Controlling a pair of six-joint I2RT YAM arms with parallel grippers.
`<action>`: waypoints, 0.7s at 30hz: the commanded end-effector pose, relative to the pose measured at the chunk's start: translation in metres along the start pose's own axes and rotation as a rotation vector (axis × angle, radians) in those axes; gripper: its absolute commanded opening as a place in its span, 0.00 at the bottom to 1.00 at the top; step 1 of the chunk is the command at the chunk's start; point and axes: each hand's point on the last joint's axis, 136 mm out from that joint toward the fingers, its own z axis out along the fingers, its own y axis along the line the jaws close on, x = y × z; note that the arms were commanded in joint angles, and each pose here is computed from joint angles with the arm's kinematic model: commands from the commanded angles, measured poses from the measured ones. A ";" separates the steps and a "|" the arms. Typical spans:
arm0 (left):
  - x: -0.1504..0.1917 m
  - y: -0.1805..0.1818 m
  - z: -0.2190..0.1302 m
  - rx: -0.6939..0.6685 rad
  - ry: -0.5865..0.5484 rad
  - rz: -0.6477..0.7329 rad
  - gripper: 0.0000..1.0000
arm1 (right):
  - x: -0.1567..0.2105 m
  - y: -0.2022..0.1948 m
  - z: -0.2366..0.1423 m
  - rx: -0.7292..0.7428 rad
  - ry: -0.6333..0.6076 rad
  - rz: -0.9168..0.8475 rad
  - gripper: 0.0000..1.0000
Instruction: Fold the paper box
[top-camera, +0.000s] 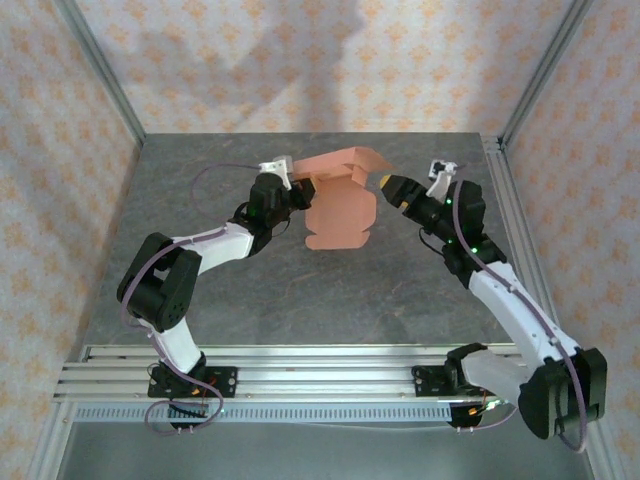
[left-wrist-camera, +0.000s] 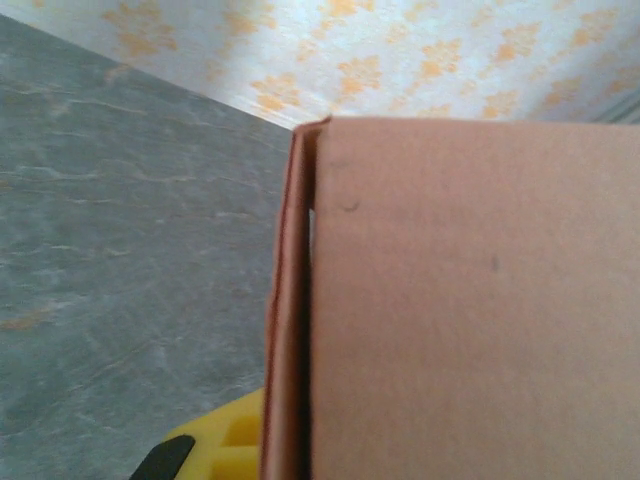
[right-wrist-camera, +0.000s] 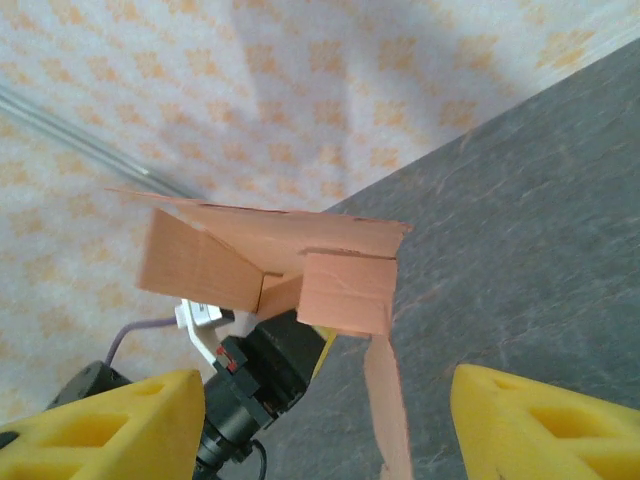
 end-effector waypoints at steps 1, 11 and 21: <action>-0.011 0.020 -0.010 -0.128 -0.079 -0.016 0.00 | -0.015 0.006 -0.014 0.115 -0.033 -0.051 0.66; -0.011 0.052 -0.034 -0.301 -0.141 -0.002 0.00 | 0.017 0.068 0.034 0.255 0.175 -0.348 0.66; -0.012 0.057 -0.042 -0.330 -0.146 0.028 0.00 | 0.038 0.095 0.113 0.305 0.299 -0.472 0.63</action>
